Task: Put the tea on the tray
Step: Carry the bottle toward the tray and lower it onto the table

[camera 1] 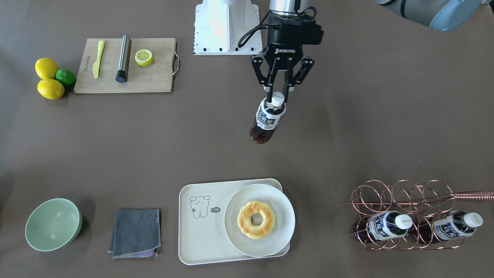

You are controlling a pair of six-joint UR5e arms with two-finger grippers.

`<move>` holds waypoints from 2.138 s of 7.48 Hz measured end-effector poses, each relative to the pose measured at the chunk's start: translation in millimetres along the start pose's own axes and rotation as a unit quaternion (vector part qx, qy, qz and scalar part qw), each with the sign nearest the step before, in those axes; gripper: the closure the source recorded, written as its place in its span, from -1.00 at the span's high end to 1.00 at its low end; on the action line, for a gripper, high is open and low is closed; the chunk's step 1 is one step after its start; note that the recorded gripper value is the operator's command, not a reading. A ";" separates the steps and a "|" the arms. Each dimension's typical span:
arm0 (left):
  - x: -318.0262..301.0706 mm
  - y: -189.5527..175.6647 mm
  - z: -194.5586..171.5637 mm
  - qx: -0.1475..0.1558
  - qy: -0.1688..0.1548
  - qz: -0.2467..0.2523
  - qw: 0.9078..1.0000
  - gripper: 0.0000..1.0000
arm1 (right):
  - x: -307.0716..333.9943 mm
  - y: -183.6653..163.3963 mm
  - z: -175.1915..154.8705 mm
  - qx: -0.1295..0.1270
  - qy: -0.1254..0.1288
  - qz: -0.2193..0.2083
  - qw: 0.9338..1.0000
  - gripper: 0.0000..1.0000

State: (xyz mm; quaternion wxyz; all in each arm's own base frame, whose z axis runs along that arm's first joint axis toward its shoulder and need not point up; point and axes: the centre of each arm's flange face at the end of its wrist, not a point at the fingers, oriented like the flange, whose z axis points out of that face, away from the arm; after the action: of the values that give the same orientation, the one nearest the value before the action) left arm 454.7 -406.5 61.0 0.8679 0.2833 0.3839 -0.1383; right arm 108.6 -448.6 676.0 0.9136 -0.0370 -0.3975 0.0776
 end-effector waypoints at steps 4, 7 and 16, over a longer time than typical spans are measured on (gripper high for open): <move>51.6 47.3 18.3 0.007 -0.013 0.020 1.000 -1.00 | 2.6 2.2 -0.2 0.000 -0.001 0.003 1.000 1.00; 61.3 78.6 20.7 0.012 -0.011 0.035 0.999 -1.00 | 3.0 2.0 -0.2 0.000 -0.001 0.004 1.000 1.00; 53.4 86.1 14.0 0.011 0.001 0.037 0.999 0.94 | 7.1 3.1 -0.9 0.001 -0.001 0.007 1.000 1.00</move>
State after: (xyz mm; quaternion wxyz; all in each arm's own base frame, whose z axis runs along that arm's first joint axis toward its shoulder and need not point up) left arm 538.0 -347.0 62.0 0.8688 0.3070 0.3724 -0.1105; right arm 113.7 -444.3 680.1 0.9128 -0.0383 -0.3978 0.0842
